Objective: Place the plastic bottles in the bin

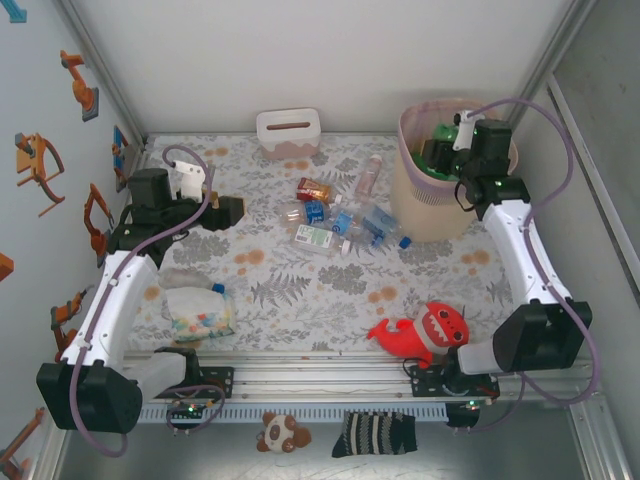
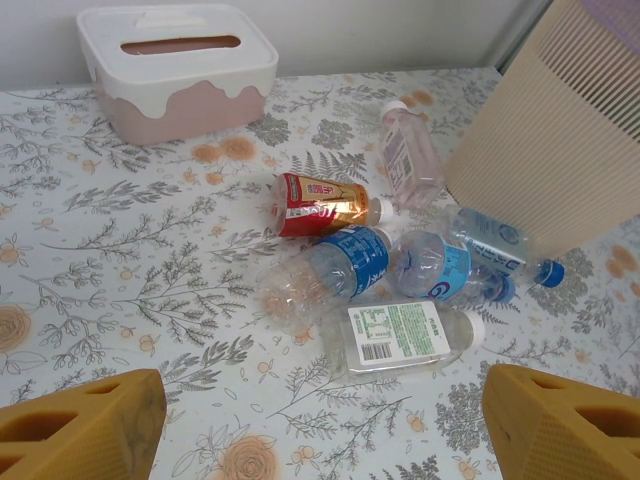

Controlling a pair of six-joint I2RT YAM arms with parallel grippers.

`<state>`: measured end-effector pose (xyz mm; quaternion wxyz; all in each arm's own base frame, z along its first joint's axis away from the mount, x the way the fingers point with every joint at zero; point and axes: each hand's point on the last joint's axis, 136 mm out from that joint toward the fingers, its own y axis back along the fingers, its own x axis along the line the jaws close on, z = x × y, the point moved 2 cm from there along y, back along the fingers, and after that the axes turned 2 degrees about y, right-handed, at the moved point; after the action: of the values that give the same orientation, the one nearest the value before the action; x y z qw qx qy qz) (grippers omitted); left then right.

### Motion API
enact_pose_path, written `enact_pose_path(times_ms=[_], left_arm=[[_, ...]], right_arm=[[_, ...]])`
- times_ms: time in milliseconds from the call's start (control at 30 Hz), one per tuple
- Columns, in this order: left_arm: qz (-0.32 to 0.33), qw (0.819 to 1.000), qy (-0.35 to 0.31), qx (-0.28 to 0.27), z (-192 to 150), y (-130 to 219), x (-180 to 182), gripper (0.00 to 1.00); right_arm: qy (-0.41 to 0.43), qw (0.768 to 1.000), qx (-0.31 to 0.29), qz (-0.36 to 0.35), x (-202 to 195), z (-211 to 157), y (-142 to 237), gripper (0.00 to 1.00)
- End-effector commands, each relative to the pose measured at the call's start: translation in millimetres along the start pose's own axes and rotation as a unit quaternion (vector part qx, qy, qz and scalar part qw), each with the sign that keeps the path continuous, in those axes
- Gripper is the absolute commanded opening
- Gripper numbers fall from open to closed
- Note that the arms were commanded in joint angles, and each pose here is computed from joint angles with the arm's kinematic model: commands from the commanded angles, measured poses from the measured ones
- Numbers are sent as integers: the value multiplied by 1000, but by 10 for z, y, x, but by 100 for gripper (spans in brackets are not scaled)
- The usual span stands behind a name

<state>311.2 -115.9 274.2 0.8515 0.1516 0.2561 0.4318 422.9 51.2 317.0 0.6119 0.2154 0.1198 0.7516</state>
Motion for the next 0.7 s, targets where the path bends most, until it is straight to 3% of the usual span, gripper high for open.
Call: enact_pose_path(times_ms=[0,167,333,533,667], left_arm=[[-1,1000,-4,4,-33,12,-4,82],[0,1000,-3,4,-34,12,-3,82],[-2,1000,-1,6,-34,-2,-1,82],[-2,1000,-2,5,-35,1,-3,82],[-2,1000,-1,5,-34,2,-3,82]], right_arm=[[-14,1000,-15,6,-26,51,-43,48],[-15,1000,-12,6,-23,73,-6,62],[-13,1000,-11,8,14,132,117,70],[-5,1000,-16,5,43,208,275,73],[2,1000,-24,-4,41,300,370,66]])
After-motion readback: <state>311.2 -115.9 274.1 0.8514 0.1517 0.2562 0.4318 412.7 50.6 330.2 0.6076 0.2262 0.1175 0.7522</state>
